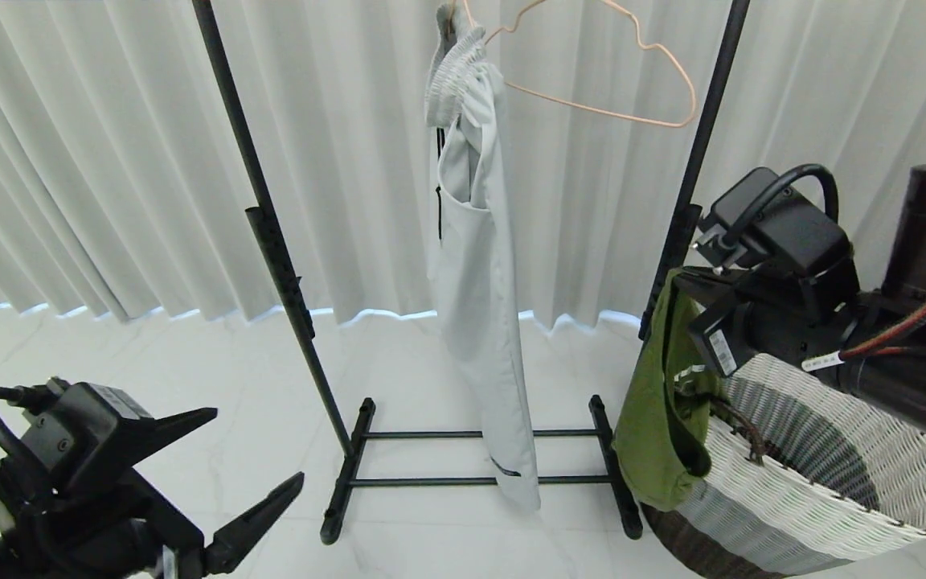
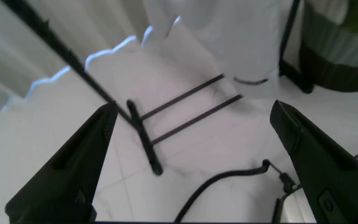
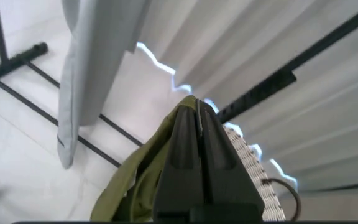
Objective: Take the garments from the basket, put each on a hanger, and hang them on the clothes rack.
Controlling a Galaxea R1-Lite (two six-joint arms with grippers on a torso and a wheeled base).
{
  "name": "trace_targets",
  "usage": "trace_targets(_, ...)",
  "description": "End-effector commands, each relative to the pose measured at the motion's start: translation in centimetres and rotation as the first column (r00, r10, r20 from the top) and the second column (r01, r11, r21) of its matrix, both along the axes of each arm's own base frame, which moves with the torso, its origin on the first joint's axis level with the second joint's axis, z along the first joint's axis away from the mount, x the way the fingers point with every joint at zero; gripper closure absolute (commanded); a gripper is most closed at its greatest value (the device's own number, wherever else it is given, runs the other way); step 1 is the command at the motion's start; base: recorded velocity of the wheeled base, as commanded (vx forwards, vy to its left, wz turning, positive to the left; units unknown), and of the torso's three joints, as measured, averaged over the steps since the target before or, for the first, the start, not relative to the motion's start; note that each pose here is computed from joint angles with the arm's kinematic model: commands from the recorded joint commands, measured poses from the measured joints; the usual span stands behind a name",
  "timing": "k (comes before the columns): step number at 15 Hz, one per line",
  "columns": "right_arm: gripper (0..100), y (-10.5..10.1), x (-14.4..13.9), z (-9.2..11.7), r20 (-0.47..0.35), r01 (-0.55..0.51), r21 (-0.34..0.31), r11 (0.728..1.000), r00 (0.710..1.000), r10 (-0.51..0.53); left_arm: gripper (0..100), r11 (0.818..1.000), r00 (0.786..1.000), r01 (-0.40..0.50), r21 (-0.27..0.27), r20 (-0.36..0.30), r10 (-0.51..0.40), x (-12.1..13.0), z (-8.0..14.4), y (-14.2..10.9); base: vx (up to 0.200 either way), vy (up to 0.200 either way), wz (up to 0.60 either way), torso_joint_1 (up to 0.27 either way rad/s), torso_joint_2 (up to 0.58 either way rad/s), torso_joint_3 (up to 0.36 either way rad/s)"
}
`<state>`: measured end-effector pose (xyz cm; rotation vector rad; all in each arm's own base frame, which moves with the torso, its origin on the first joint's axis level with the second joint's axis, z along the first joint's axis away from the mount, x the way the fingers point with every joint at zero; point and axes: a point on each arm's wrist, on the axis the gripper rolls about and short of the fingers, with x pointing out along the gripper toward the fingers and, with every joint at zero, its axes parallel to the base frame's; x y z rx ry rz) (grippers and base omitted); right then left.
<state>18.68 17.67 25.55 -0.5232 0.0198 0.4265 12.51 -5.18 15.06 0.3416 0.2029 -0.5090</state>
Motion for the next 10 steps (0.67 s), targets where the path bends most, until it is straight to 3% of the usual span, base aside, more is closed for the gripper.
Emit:
trace_targets(1, 100, 0.8, -0.1, 1.1, 0.018, -0.028, 0.031, 0.999, 0.999, 0.027, 0, 0.989, 0.989, 0.146, -0.01, 0.017, -0.146, 0.7, 1.3, -2.8, 0.0, 0.0, 0.0, 0.0, 0.0, 0.0)
trace_targets(3, 100, 2.1, -0.9, 1.4, -0.012, -0.068, 0.111, 0.991, 0.998, 0.07, 0, 0.971, 0.973, 0.228, -0.07, -0.011, -0.23, 1.9, 2.2, -5.5, 0.0, 0.0, 0.0, 0.0, 0.0, 0.0)
trace_targets(5, 100, 3.1, -2.1, 1.7, -0.084, -0.102, 0.192, 0.976, 0.989, 0.12, 0, 0.942, 0.955, 0.269, -0.202, -0.07, -0.288, 3.6, 3.5, -9.6, 0.0, 0.0, 0.0, 0.0, 0.0, 0.0)
trace_targets(6, 100, 3.4, -2.5, 2.0, -0.1, -0.112, 0.227, 0.967, 0.985, 0.138, 0, 0.937, 0.952, 0.266, -0.226, -0.09, -0.292, 4.2, 3.6, -10.8, 0.0, 0.0, 0.0, 0.0, 0.0, 0.0)
trace_targets(7, 100, 4.0, -3.3, 2.8, -0.13, -0.127, 0.306, 0.943, 0.976, 0.174, 0, 0.937, 0.951, 0.233, -0.26, -0.141, -0.276, 5.4, 3.1, -13.7, 0.0, 0.0, 0.0, 0.0, 0.0, 0.0)
trace_targets(10, 100, 4.4, -3.9, 3.1, -0.155, -0.143, 0.35, 0.926, 0.966, 0.208, 0, 0.945, 0.953, 0.137, -0.296, -0.222, -0.208, 7.2, 1.4, -18.8, 0.0, 0.0, 0.0, 0.0, 0.0, 0.0)
